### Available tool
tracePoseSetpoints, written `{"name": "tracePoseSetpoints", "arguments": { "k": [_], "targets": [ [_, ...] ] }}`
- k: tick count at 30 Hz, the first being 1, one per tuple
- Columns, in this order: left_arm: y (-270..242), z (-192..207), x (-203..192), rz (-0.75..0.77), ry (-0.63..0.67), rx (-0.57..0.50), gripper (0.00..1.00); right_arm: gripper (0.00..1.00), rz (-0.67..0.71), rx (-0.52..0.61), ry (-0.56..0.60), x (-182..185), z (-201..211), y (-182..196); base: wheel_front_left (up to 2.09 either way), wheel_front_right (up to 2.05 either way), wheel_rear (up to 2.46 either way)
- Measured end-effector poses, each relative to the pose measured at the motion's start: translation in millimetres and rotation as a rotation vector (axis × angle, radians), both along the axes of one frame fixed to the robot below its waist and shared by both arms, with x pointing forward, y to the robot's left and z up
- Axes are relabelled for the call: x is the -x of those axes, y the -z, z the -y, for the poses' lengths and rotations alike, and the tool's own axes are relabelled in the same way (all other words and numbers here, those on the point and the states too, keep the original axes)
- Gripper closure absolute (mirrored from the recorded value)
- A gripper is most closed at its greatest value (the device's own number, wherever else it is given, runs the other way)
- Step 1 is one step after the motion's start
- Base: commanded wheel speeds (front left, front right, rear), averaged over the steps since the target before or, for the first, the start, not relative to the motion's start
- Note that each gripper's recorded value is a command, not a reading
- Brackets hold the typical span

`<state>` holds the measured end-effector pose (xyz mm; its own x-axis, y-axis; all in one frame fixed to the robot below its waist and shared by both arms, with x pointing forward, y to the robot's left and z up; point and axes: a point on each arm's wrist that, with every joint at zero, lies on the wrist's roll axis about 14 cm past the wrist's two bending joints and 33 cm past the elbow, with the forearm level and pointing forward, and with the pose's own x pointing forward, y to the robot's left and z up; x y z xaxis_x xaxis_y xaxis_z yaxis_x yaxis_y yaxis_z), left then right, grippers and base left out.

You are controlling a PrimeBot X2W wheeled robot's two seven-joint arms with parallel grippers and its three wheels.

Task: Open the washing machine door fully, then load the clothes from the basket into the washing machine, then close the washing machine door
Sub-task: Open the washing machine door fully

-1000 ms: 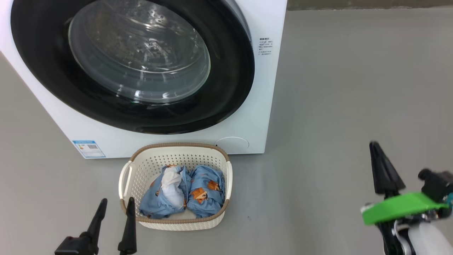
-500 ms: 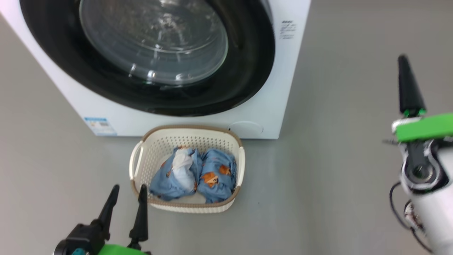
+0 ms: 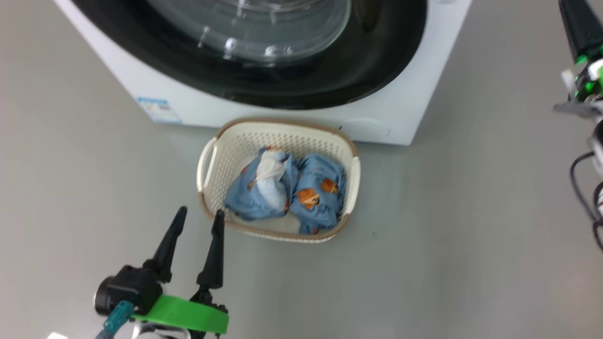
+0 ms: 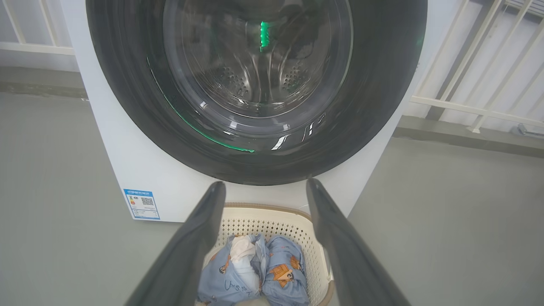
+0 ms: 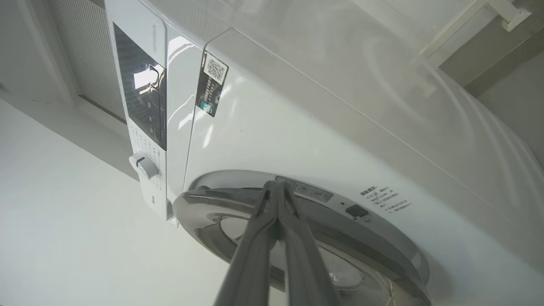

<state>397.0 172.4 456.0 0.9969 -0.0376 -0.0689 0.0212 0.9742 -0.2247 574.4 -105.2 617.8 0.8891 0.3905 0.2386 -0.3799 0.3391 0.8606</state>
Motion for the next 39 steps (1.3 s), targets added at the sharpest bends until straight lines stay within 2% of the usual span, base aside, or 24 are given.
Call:
{"name": "tracePoseSetpoints", "arguments": {
  "k": [4, 13, 22, 39],
  "targets": [
    [4, -4, -6, -0.011, -0.013, -0.002, 0.0, 1.0, -0.061, -0.034, -0.133, -15, -21, 10, 0.0, 0.0, 0.0],
    [17, -6, -17, -0.044, -0.017, -0.008, 0.0, 1.0, -0.18, -0.065, -0.355, -38, -50, 40, 0.0, 0.0, 0.0],
    [25, 1, -32, -0.055, 0.004, -0.005, 0.0, 1.0, -0.202, -0.067, -0.462, -62, -66, 51, 0.0, 0.0, 0.0],
    [42, -2, -40, -0.097, -0.017, 0.011, 0.0, 1.0, -0.198, -0.017, -0.545, -89, -99, 70, 0.0, 0.0, 0.0]
  ]
}}
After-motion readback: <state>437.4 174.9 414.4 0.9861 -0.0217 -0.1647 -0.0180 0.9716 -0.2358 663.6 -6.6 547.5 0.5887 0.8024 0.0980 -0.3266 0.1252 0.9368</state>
